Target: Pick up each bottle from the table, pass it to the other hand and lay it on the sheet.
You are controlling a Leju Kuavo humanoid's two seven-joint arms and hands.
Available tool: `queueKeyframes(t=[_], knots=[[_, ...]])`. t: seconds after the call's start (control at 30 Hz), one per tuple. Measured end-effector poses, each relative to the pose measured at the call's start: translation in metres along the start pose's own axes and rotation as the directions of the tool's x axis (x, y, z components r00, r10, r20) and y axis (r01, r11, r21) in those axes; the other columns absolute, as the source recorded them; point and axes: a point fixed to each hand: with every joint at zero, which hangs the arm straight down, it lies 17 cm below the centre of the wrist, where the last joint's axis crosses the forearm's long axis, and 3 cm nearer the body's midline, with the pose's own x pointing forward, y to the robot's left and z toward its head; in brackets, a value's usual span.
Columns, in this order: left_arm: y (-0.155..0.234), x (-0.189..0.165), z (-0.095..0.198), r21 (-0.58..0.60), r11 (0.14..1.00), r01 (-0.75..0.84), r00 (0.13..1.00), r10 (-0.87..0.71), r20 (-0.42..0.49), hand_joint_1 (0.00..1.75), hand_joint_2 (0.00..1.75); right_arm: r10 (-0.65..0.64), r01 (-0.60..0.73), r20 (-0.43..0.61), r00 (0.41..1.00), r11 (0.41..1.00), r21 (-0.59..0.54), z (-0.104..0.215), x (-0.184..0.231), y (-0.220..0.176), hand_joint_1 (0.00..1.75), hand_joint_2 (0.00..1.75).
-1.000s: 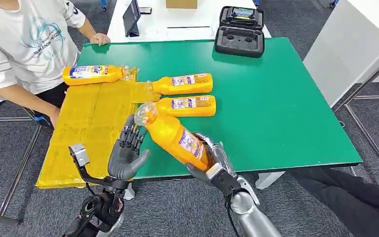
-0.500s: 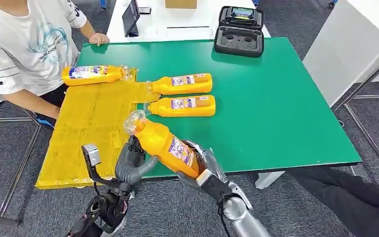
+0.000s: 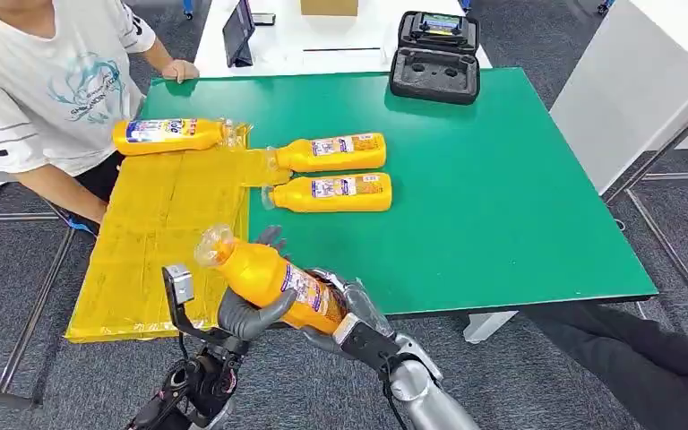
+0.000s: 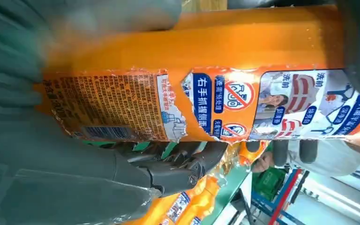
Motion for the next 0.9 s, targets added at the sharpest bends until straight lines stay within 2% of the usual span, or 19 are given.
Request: queueKeyframes(t=[0.4,0.43,0.47,0.8,0.83,0.9], knots=[[0.000,0.003,-0.001,0.005,1.000,-0.023,1.000,0.023,0.010,0.00,1.75,-0.011,0.012,-0.032,0.999,1.000,0.015,0.004,-0.011,0.005,1.75,1.75],[0.000,0.004,-0.001,0.006,1.000,-0.030,0.999,0.030,0.013,1.36,1.75,-0.012,0.013,-0.034,0.999,1.000,0.017,0.004,-0.011,0.006,1.75,1.75],[0.000,0.005,-0.001,0.006,0.999,-0.035,0.999,0.034,0.015,1.64,1.75,-0.012,0.013,-0.036,0.999,1.000,0.020,0.004,-0.012,0.006,1.75,1.75],[-0.002,0.012,0.000,0.005,0.999,-0.050,0.998,0.050,0.039,1.64,1.75,-0.017,0.018,-0.034,0.999,0.999,0.028,0.000,-0.012,0.009,1.75,1.75],[-0.002,0.012,0.000,0.005,0.999,-0.050,0.998,0.050,0.039,1.75,1.75,-0.017,0.018,-0.035,0.999,0.999,0.028,0.000,-0.012,0.009,1.75,1.75],[-0.002,0.012,0.000,0.005,0.999,-0.050,0.998,0.050,0.039,1.75,1.75,-0.017,0.018,-0.035,0.999,0.999,0.029,0.000,-0.013,0.009,1.75,1.75]])
